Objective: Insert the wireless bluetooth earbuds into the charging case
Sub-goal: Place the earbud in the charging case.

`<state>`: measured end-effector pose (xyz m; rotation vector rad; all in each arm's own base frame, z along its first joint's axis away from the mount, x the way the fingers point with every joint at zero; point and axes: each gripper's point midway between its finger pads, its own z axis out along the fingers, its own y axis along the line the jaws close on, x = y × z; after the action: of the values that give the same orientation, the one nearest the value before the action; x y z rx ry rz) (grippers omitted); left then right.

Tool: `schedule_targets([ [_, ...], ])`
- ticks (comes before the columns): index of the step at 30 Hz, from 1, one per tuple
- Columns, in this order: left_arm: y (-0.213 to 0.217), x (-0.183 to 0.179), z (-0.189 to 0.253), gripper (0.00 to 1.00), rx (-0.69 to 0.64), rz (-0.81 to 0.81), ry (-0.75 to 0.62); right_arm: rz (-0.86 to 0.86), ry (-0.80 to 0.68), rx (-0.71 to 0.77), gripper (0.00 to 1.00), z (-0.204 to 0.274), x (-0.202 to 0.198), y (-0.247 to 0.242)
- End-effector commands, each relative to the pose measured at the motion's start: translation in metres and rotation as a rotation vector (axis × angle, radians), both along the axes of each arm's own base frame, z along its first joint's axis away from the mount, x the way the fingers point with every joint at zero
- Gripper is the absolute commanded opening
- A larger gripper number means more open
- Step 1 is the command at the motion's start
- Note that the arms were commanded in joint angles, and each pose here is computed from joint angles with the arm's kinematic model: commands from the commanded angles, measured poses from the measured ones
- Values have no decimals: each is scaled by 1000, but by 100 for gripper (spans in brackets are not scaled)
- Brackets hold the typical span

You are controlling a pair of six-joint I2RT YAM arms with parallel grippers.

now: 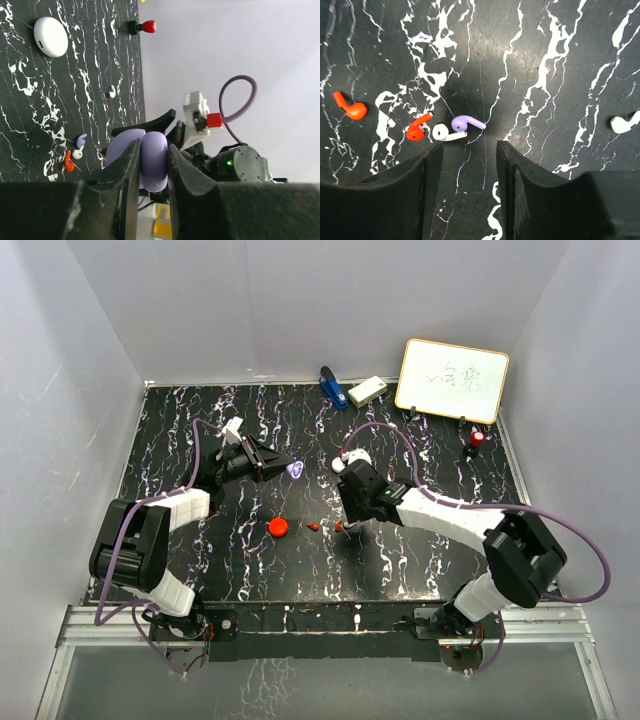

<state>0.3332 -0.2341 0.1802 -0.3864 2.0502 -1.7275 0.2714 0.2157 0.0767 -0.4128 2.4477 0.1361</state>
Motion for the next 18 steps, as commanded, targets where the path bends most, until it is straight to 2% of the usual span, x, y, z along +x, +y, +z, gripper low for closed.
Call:
schedule_targets([
  [1,0,-3,20,0,4,-8,-68,-2,38,-10,43,-14,-3,2],
  [18,0,-7,16,0,4,-12,-60,-21,63,44,39,-20,8,23],
])
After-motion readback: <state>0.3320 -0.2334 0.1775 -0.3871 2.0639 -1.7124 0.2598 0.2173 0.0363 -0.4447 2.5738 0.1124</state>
